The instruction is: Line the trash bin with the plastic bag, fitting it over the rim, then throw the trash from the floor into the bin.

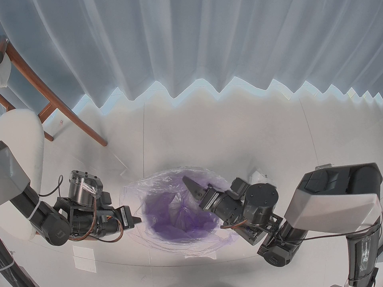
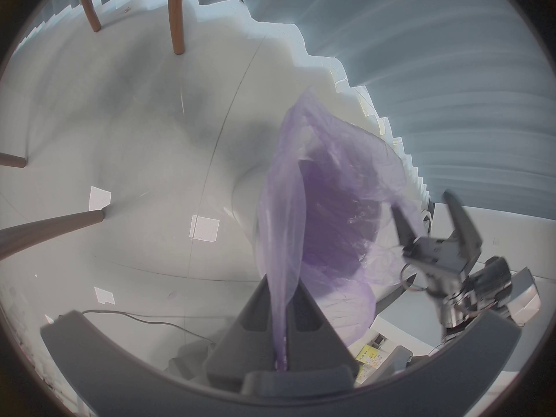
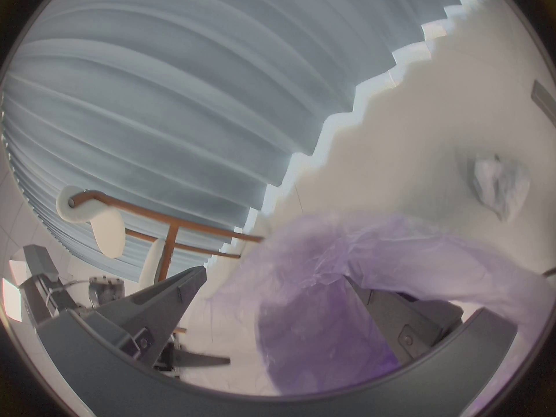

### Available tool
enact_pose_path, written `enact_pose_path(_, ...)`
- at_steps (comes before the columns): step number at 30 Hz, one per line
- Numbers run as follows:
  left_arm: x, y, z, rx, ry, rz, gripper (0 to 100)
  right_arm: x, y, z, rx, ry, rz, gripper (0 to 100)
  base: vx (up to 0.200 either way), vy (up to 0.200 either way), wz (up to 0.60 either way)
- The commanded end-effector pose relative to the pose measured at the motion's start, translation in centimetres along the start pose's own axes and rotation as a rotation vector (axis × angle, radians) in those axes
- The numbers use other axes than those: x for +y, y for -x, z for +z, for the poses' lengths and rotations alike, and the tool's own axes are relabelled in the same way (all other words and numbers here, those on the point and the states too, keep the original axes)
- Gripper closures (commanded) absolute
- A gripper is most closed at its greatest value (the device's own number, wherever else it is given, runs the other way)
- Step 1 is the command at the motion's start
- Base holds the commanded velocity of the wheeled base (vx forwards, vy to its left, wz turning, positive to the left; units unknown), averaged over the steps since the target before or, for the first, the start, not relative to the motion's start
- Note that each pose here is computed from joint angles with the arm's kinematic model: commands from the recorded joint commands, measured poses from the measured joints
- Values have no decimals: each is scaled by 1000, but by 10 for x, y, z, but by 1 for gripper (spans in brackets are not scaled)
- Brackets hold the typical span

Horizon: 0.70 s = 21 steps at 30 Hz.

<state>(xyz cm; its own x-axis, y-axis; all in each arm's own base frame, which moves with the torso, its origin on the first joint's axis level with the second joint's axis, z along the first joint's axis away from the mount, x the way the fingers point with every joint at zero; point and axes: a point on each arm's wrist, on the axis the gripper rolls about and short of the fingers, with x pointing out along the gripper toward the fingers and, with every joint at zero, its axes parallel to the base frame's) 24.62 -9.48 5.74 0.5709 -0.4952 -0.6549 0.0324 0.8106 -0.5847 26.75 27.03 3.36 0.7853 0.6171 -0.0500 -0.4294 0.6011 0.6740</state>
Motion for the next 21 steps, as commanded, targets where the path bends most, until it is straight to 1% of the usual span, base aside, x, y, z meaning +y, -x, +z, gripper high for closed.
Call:
enact_pose_path(1,2,-3,-6,26,-4,10,100,10,-7,36,-131,19,42,0,0,0,0)
enact_pose_path(6,0,-4,-11,40,-15,4,100,12,-25,65,-245,28,84,0,0,0,0)
enact_pose_path(7,0,-4,-11,40,-15,4,100,12,-25,66,-246,28,85,0,0,0,0)
enact_pose_path(8,-2,-4,-14,49,-20,2,100,6,-33,75,-267,38,79,0,0,0,0)
enact_pose_path(9,-2,-4,-14,49,-20,2,100,6,-33,75,-267,38,79,0,0,0,0)
enact_pose_path(10,-4,-5,-16,58,-28,-4,100,-7,-39,81,-260,46,61,0,0,0,0)
enact_pose_path(12,-6,-5,-18,64,-36,-10,100,-16,-41,87,-268,49,53,0,0,0,0)
enact_pose_path(14,-7,-5,-18,62,-39,-12,100,-17,-39,89,-267,48,49,0,0,0,0)
enact_pose_path(16,-8,-4,-17,55,-41,-17,100,-14,-28,85,-243,46,42,0,0,0,0)
enact_pose_path(17,-8,-4,-17,56,-42,-18,100,-12,-17,81,-213,49,34,0,0,0,0)
enact_pose_path(19,-10,-4,-18,58,-46,-23,100,-2,2,70,-145,51,59,0,0,0,0)
enact_pose_path(21,-12,-4,-18,55,-49,-28,100,7,27,59,-36,61,105,0,0,0,0)
